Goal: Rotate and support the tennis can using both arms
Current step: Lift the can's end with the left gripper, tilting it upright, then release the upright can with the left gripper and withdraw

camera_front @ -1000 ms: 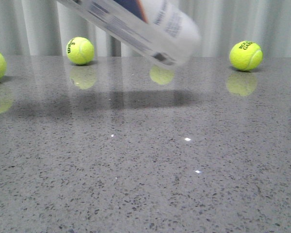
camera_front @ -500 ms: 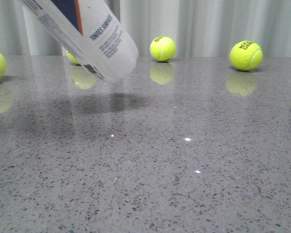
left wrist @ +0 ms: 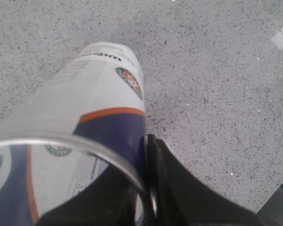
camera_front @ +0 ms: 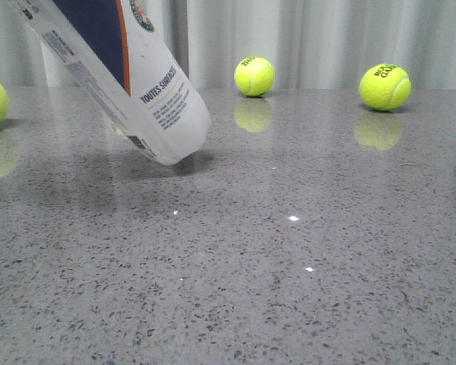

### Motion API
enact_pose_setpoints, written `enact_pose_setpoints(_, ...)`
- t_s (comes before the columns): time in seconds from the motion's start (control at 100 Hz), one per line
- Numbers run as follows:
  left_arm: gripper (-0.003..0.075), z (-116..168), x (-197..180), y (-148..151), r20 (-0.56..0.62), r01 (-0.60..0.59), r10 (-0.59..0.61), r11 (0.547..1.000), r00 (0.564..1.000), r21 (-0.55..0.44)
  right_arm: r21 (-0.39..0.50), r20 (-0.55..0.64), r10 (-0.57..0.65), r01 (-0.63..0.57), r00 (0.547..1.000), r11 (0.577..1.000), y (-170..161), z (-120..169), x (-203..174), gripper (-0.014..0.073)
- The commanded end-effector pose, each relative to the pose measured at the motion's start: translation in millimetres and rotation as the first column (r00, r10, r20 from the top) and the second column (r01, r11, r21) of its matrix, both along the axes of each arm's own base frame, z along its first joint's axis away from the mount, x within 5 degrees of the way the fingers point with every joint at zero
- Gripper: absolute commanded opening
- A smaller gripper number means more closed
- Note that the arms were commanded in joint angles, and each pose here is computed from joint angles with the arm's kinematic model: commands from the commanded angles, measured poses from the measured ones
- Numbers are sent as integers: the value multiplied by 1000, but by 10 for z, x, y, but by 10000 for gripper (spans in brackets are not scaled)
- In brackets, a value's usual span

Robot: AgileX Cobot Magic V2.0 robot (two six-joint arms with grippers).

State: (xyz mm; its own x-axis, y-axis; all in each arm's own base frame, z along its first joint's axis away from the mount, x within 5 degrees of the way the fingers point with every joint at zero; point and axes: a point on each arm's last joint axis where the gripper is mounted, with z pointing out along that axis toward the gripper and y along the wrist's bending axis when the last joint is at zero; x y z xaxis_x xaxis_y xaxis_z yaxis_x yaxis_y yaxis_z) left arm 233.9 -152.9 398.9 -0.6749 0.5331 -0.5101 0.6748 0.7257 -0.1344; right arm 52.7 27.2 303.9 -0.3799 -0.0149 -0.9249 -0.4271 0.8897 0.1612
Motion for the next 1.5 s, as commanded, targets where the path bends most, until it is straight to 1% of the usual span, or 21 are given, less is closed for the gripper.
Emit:
enact_pose_setpoints(0.0, -20, 155, -96, 6, 22, 10, -9, 999, 1000, -42, 33, 92, 0, -3, 996, 999, 8, 145, 19, -66)
enact_pose_setpoints(0.1, 9, 148, -90, 2, 20, 9, -9, 999, 1000, -41, 33, 92, 0, -3, 996, 999, 8, 145, 19, -66)
enact_pose_setpoints(0.13, 45, 148, -90, 2, 20, 9, -9, 999, 1000, -41, 33, 92, 0, -3, 996, 999, 8, 145, 19, -66)
enact_pose_setpoints(0.14, 45, 148, -90, 2, 20, 9, -9, 999, 1000, -41, 33, 92, 0, -3, 996, 999, 8, 145, 19, -66)
enact_pose_setpoints(0.19, 116, 148, -90, 2, 20, 9, -9, 999, 1000, -41, 33, 92, 0, -3, 996, 999, 8, 145, 19, -66)
enact_pose_setpoints(0.21, 125, 148, -90, 2, 20, 9, -9, 999, 1000, -41, 33, 92, 0, -3, 996, 999, 8, 145, 19, -66)
enact_pose_setpoints(0.26, 218, 148, -90, 2, 20, 9, -9, 999, 1000, -41, 33, 92, 0, -3, 996, 999, 8, 145, 19, -66)
enact_pose_setpoints(0.28, 229, 149, -90, 2, 20, 10, -9, 999, 1000, -41, 33, 92, 0, -3, 996, 999, 8, 145, 19, -66)
enact_pose_setpoints(0.29, 265, 154, -90, 2, 22, 10, -9, 999, 1000, -42, 33, 92, 0, -3, 996, 999, 8, 145, 19, -66)
enact_pose_setpoints(0.31, 290, 155, -90, 2, 22, 10, -9, 999, 1000, -42, 33, 92, 0, -3, 996, 999, 8, 145, 19, -66)
enact_pose_setpoints(0.33, 341, 161, -90, 2, 24, 10, -9, 999, 1000, -43, 33, 92, 0, -3, 996, 999, 8, 145, 19, -66)
enact_pose_setpoints(0.35, 354, 161, -90, 2, 24, 10, -9, 999, 1000, -43, 33, 92, 0, -3, 996, 999, 8, 145, 19, -66)
enact_pose_setpoints(0.36, 391, 167, -90, 2, 26, 10, -9, 999, 1000, -44, 33, 92, 0, -3, 996, 999, 8, 145, 19, -66)
enact_pose_setpoints(0.38, 427, 181, -90, 3, 30, 10, -9, 999, 1000, -46, 33, 92, 0, -3, 996, 999, 8, 145, 19, -66)
enact_pose_setpoints(0.39, 427, 181, -90, 3, 30, 10, -9, 999, 1000, -46, 33, 92, 0, -3, 996, 999, 8, 145, 19, -66)
enact_pose_setpoints(0.44, 501, 219, -92, 3, 42, 11, -8, 999, 999, -52, 33, 92, 0, -3, 996, 999, 8, 145, 19, -66)
enact_pose_setpoints(0.47, 526, 243, -93, 4, 49, 11, -8, 998, 999, -57, 33, 92, 0, -3, 996, 999, 8, 145, 19, -66)
enact_pose_setpoints(0.67, 535, 360, 13, -46, 109, 5, 5, 996, 994, -85, 33, 92, 0, -3, 996, 999, 8, 145, 19, -66)
enact_pose_setpoints(0.85, 534, 314, 264, -194, 96, 5, 3, 996, 995, -87, 33, 92, 0, -3, 996, 999, 8, 145, 19, -66)
enact_pose_setpoints(1.11, 534, 407, 545, -383, 142, 12, 11, 987, 990, -160, 33, 92, 0, -3, 996, 999, 8, 145, 19, -66)
enact_pose_setpoints(1.49, 533, 496, 625, -428, 195, 15, 24, 980, 981, -197, 33, 92, 0, -3, 996, 999, 8, 145, 19, -66)
